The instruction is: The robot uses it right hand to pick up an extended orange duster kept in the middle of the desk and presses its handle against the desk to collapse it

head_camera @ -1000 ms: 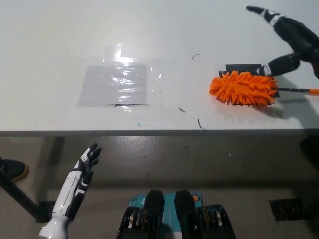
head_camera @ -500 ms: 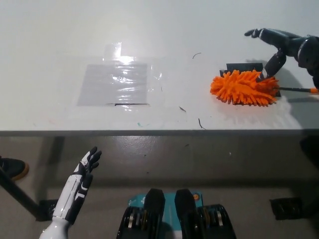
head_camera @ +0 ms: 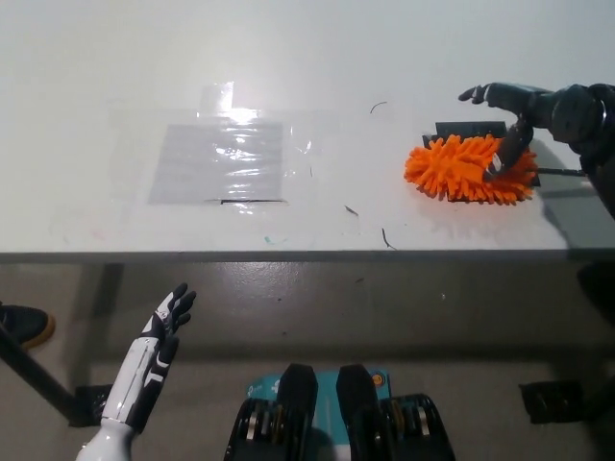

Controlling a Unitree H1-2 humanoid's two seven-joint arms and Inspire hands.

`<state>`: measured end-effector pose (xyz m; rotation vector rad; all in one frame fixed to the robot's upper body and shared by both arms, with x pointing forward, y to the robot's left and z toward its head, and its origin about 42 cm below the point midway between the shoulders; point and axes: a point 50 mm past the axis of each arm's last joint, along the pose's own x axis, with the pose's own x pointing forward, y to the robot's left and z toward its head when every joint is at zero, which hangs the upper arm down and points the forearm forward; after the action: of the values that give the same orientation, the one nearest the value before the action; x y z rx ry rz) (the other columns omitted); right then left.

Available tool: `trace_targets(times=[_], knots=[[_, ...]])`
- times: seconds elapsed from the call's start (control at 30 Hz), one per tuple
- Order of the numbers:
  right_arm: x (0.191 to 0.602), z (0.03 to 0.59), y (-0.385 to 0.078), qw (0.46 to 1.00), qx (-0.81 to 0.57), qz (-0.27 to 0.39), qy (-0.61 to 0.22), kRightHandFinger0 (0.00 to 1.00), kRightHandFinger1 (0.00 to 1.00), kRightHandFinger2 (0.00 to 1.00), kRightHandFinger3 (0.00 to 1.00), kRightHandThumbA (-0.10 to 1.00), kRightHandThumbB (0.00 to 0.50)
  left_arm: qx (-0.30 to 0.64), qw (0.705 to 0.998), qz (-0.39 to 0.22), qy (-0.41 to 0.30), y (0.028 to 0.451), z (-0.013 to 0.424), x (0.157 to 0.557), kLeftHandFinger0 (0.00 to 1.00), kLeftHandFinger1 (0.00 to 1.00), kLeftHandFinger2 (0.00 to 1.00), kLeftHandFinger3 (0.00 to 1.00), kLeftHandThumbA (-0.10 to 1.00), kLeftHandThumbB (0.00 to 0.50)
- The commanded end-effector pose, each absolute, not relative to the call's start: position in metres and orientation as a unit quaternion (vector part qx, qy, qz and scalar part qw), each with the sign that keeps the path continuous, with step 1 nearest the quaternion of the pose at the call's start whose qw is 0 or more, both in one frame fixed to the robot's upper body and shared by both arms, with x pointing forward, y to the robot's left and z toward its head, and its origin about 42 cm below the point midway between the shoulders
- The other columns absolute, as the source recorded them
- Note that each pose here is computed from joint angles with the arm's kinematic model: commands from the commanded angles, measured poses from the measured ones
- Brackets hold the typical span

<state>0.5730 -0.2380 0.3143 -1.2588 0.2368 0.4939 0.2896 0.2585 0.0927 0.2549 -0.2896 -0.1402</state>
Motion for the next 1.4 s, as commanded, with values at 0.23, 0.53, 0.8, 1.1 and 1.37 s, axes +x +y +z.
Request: trace_targets(times=[0.23,0.53,0.8,1.1,1.37], knots=[[0.590,0.361,-0.222,0.767,-0.595,0.229,0.074,1.00,1.00,1.00,1.00,1.00,0.399,0.121,0.977,-0.069,-0.163,0.260,0.099,0.290,1.00,1.00,1.00,1.00,1.00,0.181],[0.592,0.350,-0.227,0.778,-0.577,0.226,0.103,1.00,1.00,1.00,1.00,1.00,0.411,0.115,0.978,-0.069,-0.160,0.259,0.099,0.288,1.00,1.00,1.00,1.00,1.00,0.183],[0.592,0.319,-0.237,0.768,-0.580,0.225,0.150,1.00,1.00,1.00,1.00,1.00,0.395,0.116,0.978,-0.067,-0.156,0.259,0.101,0.287,1.00,1.00,1.00,1.00,1.00,0.198],[0.587,0.295,-0.241,0.806,-0.516,0.230,0.176,1.00,1.00,1.00,1.00,1.00,0.425,0.118,0.979,-0.065,-0.152,0.258,0.098,0.284,1.00,1.00,1.00,1.00,1.00,0.199],[0.588,0.291,-0.230,0.865,-0.489,0.111,0.003,0.02,0.25,0.47,0.49,-0.09,0.161,0.123,0.978,-0.067,-0.154,0.256,0.100,0.290,1.00,1.00,1.00,1.00,1.00,0.204]])
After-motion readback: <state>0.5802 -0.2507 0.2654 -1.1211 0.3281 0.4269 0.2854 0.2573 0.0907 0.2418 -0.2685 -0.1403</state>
